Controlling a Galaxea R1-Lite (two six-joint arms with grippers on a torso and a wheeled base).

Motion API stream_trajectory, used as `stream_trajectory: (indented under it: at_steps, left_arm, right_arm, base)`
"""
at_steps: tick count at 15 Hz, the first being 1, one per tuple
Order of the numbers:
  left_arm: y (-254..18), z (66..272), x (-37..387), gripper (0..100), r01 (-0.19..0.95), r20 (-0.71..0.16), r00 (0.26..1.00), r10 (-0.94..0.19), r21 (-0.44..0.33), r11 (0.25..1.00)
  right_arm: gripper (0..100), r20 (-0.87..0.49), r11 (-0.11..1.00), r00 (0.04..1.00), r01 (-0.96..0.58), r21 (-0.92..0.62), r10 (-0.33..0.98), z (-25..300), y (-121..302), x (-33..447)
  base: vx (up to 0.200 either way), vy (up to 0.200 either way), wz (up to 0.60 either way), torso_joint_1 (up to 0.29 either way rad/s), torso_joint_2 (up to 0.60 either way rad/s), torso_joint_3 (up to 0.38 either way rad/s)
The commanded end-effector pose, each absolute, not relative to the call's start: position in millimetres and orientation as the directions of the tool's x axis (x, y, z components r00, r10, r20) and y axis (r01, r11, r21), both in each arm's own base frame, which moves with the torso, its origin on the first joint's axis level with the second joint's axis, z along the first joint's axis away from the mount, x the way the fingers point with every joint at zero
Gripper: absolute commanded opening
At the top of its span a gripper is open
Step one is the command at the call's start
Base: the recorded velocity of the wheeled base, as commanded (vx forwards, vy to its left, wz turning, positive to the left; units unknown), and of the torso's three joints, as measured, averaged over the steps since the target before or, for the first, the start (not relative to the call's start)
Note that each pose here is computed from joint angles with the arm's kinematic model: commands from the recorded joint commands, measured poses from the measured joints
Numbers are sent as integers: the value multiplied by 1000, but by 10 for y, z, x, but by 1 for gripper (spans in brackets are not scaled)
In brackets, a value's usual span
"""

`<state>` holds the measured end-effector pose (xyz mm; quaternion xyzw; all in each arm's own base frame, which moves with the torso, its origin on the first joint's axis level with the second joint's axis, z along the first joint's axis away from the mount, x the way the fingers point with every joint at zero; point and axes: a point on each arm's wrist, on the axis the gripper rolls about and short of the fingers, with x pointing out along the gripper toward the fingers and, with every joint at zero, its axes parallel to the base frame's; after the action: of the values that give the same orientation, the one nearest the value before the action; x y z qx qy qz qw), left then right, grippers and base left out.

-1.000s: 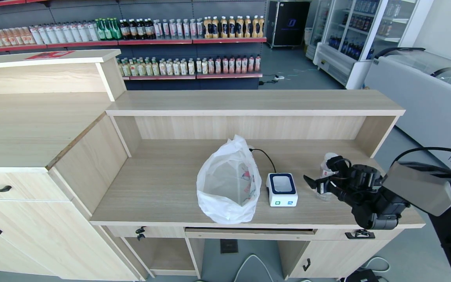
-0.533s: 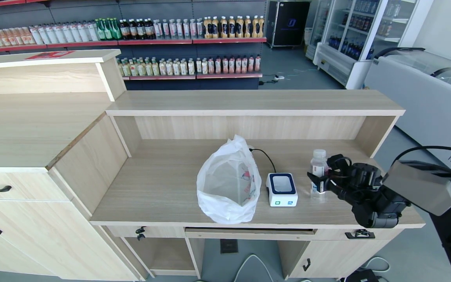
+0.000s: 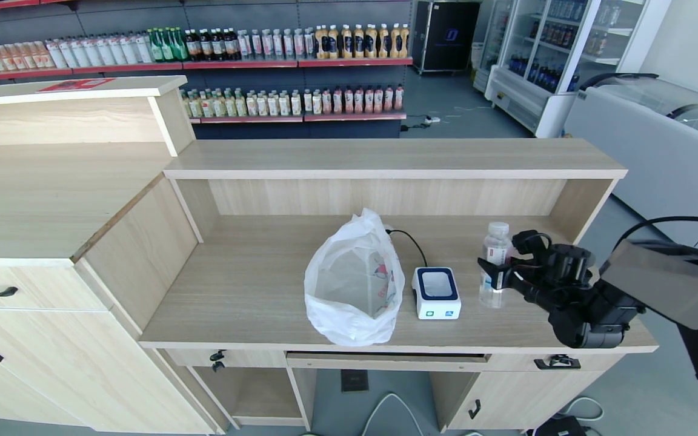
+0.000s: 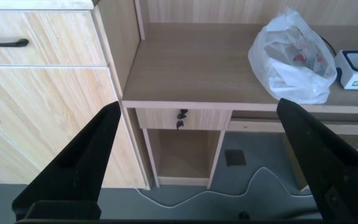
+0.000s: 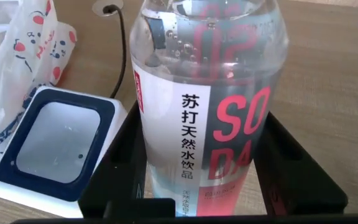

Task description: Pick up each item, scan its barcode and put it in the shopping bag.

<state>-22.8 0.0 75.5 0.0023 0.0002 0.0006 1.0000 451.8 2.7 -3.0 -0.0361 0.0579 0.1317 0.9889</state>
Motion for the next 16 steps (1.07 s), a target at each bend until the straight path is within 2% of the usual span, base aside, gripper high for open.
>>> stream_trajectory:
  at_steps: [1,3,5,6,9,13,16]
  left_arm:
    - [0,755,-228,100,-2,0,1000,2,5,1000]
    - [0,755,-228,100,-2,0,1000,2,5,1000]
    - [0,755,-228,100,-2,0,1000,2,5,1000]
    - [0,755,-228,100,-2,0,1000,2,5,1000]
    - [0,755,-228,100,-2,0,1000,2,5,1000]
    - [0,755,-228,100,-2,0,1000,2,5,1000]
    - [0,755,-228,100,-2,0,1000,2,5,1000]
  right_arm:
    - [0,-47,965,964,-263,-13,262,467,46,4383]
    - [0,12,955,959,-283,92,283,970,106,4135]
    - [0,36,914,931,-364,180,364,1498,137,3771]
    - [0,46,900,922,-385,206,384,1649,150,3648]
    - [0,116,780,832,-550,298,542,2360,256,2997]
    - [0,156,605,677,-721,338,719,2868,392,2318]
    - [0,143,525,599,-775,353,788,2961,484,1989]
  base:
    - [0,0,0,0,0,0]
    - [0,0,0,0,0,0]
    - [0,0,0,0,0,0]
    - [0,0,0,0,0,0]
    - [0,0,0,0,0,0]
    - [0,0,0,0,0,0]
    - [0,0,0,0,0,0]
